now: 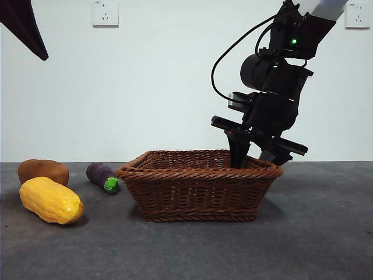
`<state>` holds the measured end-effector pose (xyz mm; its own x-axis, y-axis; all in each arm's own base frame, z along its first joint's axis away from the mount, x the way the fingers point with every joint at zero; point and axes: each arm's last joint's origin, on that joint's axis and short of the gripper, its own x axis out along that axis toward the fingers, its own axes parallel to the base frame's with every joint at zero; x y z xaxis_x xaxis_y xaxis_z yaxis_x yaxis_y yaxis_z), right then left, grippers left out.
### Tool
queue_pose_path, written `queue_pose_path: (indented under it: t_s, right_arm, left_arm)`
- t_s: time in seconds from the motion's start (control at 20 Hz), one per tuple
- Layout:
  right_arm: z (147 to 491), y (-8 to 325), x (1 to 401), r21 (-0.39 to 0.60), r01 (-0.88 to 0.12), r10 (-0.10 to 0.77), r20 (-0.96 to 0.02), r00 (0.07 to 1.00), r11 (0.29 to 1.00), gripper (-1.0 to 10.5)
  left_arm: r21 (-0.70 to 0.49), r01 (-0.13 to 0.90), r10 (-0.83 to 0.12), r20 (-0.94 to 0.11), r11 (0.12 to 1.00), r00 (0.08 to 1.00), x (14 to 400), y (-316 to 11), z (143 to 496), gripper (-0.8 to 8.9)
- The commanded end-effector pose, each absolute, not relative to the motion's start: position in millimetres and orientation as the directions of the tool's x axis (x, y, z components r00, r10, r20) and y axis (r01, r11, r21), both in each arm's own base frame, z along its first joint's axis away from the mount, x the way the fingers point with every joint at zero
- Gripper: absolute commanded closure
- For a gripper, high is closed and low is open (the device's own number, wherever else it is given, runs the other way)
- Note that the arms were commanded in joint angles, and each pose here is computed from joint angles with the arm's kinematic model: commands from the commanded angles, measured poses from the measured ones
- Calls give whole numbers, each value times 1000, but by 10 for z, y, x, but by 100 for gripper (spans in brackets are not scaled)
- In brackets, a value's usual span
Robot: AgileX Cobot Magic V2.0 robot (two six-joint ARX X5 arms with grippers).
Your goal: Help me put the vegetables on the table into the basket
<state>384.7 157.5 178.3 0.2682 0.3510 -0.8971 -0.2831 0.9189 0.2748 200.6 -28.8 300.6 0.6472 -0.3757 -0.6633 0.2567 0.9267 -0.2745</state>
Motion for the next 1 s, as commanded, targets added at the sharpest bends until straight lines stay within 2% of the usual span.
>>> queue_pose_path:
  t_s: [0.05, 0.15, 0.35, 0.55, 0.75, 0.85, 1.0]
  right_arm:
    - [1749, 1580, 3860, 274, -276, 348, -897, 271, 921, 858]
    - [1749, 1579, 3858, 271, -284, 347, -898, 269, 920, 967]
    - [1866, 1554, 3842, 272, -288, 355, -887, 295, 918, 962]
    - [2550, 1411, 3676, 233, -344, 378, -807, 454, 910, 962]
    - [3344, 1190, 3272, 177, -407, 411, -676, 611, 896, 962]
    - [3623, 1084, 3043, 151, -427, 420, -628, 655, 892, 962]
    - [3855, 985, 2753, 114, -456, 426, -605, 673, 883, 962]
  left_arm:
    - [-282, 246, -373, -656, 927, 656, 2016, -287, 3026, 154]
    - [-287, 240, -373, -656, 927, 656, 2016, -287, 3026, 154]
    - [-305, 211, -368, -681, 929, 633, 2044, -289, 2979, 154]
    - [-319, 138, -333, -711, 938, 619, 2135, -319, 2900, 154]
    - [-367, 39, -321, -752, 929, 576, 2324, -465, 2727, 154]
    - [-340, -21, -278, -800, 940, 532, 2443, -561, 2565, 154]
    - [-346, -106, -263, -850, 932, 457, 2627, -659, 2350, 154]
